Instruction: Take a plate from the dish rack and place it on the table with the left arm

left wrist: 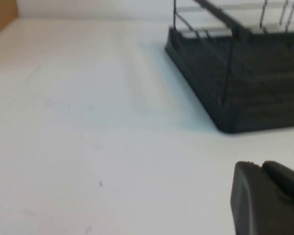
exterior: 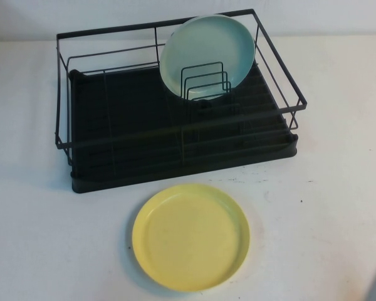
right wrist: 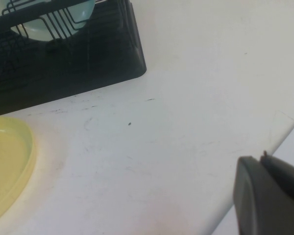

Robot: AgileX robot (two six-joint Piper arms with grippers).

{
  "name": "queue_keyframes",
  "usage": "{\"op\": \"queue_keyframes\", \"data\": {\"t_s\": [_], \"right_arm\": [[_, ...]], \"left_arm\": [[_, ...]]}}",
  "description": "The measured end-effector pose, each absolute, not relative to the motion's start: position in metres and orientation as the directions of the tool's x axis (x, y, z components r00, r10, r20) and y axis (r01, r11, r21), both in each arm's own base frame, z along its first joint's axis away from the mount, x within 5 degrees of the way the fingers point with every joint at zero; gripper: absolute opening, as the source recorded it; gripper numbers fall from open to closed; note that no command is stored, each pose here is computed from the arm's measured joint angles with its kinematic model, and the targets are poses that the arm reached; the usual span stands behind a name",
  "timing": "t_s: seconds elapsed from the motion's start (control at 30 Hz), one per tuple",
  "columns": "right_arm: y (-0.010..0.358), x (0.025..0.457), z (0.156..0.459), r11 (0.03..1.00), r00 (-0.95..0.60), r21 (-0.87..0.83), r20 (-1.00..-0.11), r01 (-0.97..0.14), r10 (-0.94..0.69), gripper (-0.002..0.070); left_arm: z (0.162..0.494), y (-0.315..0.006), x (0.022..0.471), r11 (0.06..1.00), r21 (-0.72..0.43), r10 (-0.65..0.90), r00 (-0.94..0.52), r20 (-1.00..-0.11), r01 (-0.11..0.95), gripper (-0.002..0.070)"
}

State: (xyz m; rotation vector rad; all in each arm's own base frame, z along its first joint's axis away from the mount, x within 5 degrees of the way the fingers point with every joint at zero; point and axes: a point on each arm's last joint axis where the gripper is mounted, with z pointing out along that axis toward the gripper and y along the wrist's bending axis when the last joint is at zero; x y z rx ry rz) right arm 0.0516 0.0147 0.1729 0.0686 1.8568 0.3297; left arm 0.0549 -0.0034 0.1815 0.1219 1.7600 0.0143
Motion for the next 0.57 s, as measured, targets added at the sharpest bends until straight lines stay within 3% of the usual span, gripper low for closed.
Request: {"op": "queue_keyframes", "data": {"t_s": [0.1, 0.57], "right_arm": [[0.0149, 0.0515, 0.1729, 0.957, -0.31, 0.266, -0.925, -0.119, 0.218, -0.002], [0.0151, 0.0515, 0.1729, 0.955, -0.312, 0.27, -0.924, -0.12, 0.222, -0.002]], "left_arm": [[0.1749, -0.0054, 0.0532, 0.99, 0.091, 0.116, -0.255, -0.96, 0.107, -0.0003], [0.1744, -0.0058, 0.0531, 0.987, 0.109, 0.136, -0.257, -0.957, 0.117, -0.0003]]}}
